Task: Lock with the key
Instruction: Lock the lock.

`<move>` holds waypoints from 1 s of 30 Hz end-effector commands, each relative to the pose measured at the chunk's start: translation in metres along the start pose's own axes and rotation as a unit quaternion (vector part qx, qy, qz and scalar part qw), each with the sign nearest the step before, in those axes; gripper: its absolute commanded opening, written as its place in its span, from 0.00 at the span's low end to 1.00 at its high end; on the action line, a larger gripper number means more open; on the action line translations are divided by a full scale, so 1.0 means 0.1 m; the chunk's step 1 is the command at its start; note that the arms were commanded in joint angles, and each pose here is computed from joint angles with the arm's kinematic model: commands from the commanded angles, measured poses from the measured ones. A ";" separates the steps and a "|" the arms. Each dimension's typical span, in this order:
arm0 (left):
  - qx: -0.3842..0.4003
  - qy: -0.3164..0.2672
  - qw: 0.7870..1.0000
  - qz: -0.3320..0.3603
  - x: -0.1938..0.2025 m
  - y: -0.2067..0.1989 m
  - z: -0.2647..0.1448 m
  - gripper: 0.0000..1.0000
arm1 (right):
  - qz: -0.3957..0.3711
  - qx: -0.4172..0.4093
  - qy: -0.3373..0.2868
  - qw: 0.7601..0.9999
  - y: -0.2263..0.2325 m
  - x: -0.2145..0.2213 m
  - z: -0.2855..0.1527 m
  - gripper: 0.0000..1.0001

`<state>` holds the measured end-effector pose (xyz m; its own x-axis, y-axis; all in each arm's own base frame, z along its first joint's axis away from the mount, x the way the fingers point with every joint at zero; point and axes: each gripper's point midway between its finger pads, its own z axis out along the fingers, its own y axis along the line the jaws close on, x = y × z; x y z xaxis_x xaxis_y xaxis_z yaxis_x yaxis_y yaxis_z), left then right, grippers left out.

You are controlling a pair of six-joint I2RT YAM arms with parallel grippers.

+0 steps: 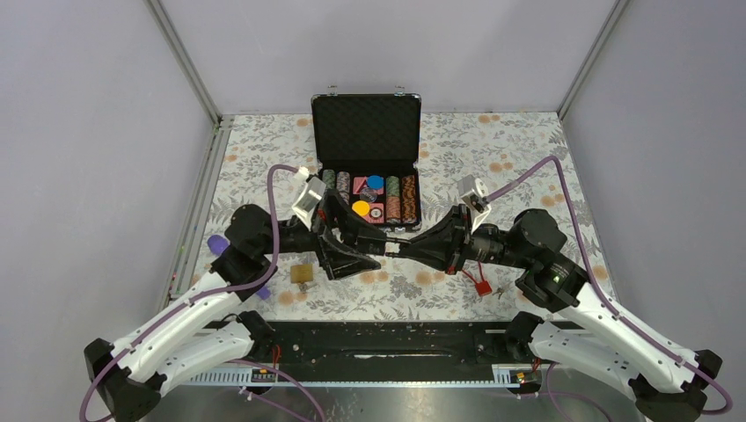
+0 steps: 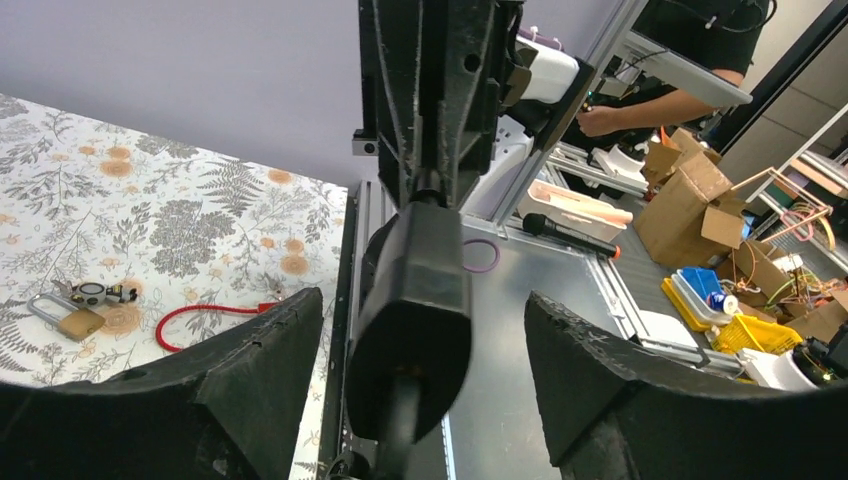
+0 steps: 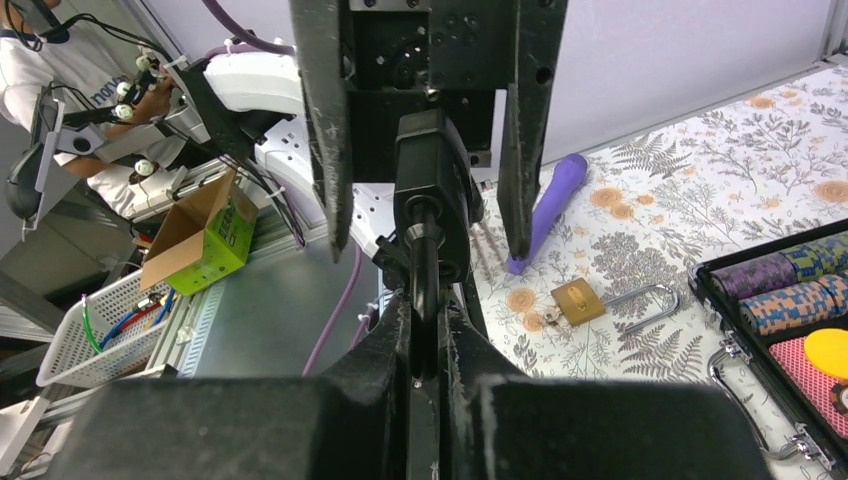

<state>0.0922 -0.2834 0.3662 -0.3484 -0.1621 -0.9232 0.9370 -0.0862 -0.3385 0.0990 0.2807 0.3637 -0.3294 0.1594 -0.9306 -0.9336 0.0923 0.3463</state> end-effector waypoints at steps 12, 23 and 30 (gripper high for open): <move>0.022 -0.059 0.998 0.002 -0.27 -0.08 0.07 0.37 | -0.048 -0.029 -0.092 0.994 0.26 -0.57 -0.05 0.00; -0.011 -0.044 0.999 -0.026 -0.26 0.06 0.11 0.00 | -0.027 0.037 -0.069 0.997 0.01 -0.48 -0.03 0.10; -0.076 -0.060 0.995 -0.033 -0.39 0.20 0.06 0.00 | -0.011 0.073 -0.045 0.996 -0.15 -0.30 -0.07 0.51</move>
<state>0.1137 -0.2936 0.3537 -0.4847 -0.1676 -0.8585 0.8717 -0.0119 -0.4898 0.1167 0.2747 0.3676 -0.3360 0.1905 -0.9224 -0.9055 0.2040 0.3720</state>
